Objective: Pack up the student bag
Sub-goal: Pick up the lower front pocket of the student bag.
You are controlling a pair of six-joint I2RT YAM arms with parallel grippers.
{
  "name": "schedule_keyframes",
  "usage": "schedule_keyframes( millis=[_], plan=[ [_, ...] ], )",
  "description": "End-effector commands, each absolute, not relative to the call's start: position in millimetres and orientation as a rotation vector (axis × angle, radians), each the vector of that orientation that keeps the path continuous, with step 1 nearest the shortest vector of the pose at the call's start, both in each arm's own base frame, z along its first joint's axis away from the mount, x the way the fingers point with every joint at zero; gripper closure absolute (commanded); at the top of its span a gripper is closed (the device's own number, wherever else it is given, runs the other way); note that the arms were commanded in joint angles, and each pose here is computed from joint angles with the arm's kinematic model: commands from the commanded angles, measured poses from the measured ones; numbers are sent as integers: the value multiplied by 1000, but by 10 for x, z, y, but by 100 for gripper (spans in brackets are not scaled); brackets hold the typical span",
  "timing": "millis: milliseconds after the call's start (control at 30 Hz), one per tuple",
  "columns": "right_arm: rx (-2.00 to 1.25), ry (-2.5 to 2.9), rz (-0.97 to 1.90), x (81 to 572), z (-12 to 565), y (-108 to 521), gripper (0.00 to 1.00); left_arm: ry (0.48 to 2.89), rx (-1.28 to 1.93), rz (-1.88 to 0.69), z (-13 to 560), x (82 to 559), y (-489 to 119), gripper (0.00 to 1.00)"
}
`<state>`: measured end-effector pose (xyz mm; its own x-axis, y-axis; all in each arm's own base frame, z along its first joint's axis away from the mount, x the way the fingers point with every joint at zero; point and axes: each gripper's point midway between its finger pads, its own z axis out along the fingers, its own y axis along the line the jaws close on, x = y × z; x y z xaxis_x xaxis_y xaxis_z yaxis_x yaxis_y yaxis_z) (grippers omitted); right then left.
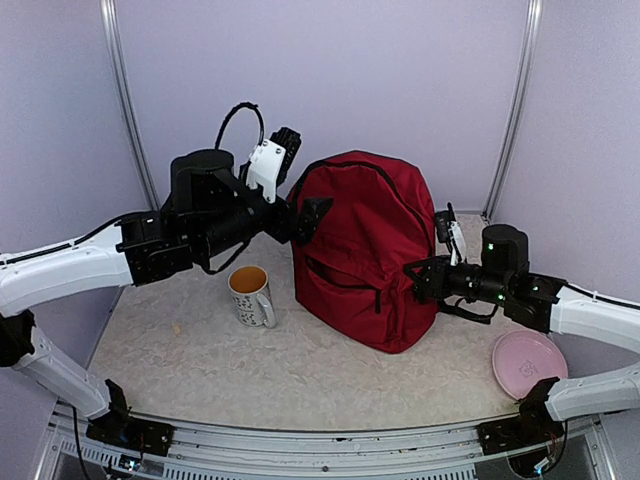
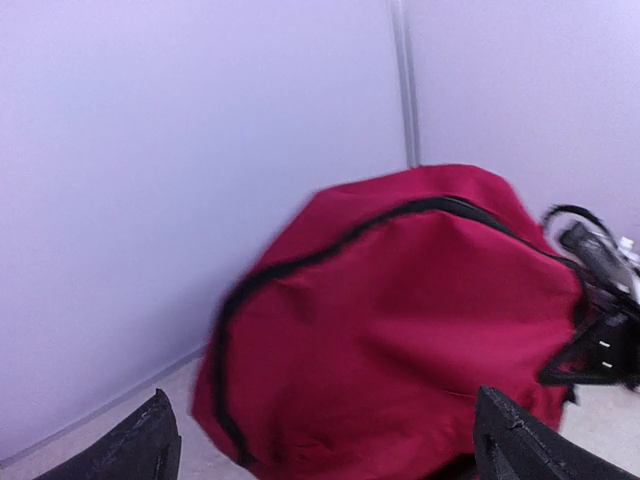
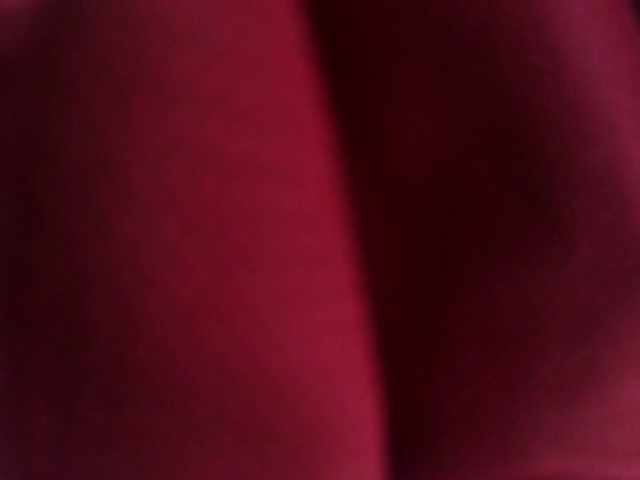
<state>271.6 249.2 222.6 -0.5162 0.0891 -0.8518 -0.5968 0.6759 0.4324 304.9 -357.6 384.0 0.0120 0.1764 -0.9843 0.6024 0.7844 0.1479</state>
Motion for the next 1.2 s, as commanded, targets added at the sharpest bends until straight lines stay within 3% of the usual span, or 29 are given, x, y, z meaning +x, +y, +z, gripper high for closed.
schedule_keyframes(
  millis=[0,67,167,233,567,900,967,1100,1167],
  plan=[
    [-361,1859,967,2734,2541,2560,100,1708,697,-453,3153,2525,-3843,2],
    [-356,1854,982,2713,2549,2566,100,1789,723,-565,2836,2308,-4011,9],
    [-356,1845,1001,2697,2577,2590,100,1931,709,-721,2422,2155,-4235,30],
    [-365,1847,1012,2689,2588,2633,100,1989,690,-791,2253,2092,-4387,38],
    [-375,1836,1016,2641,2646,2715,100,2149,583,-864,1720,2107,-4835,49],
    [-360,1846,1011,2614,2621,2673,100,2103,571,-875,1764,2308,-4972,68],
    [-361,1852,1010,2618,2608,2679,100,2091,570,-869,1801,2324,-4959,74],
    [-351,1855,1000,2628,2600,2663,100,2089,585,-842,1805,2327,-4916,97],
    [-346,1861,998,2627,2590,2655,100,2087,590,-827,1802,2337,-4893,100]
  ],
)
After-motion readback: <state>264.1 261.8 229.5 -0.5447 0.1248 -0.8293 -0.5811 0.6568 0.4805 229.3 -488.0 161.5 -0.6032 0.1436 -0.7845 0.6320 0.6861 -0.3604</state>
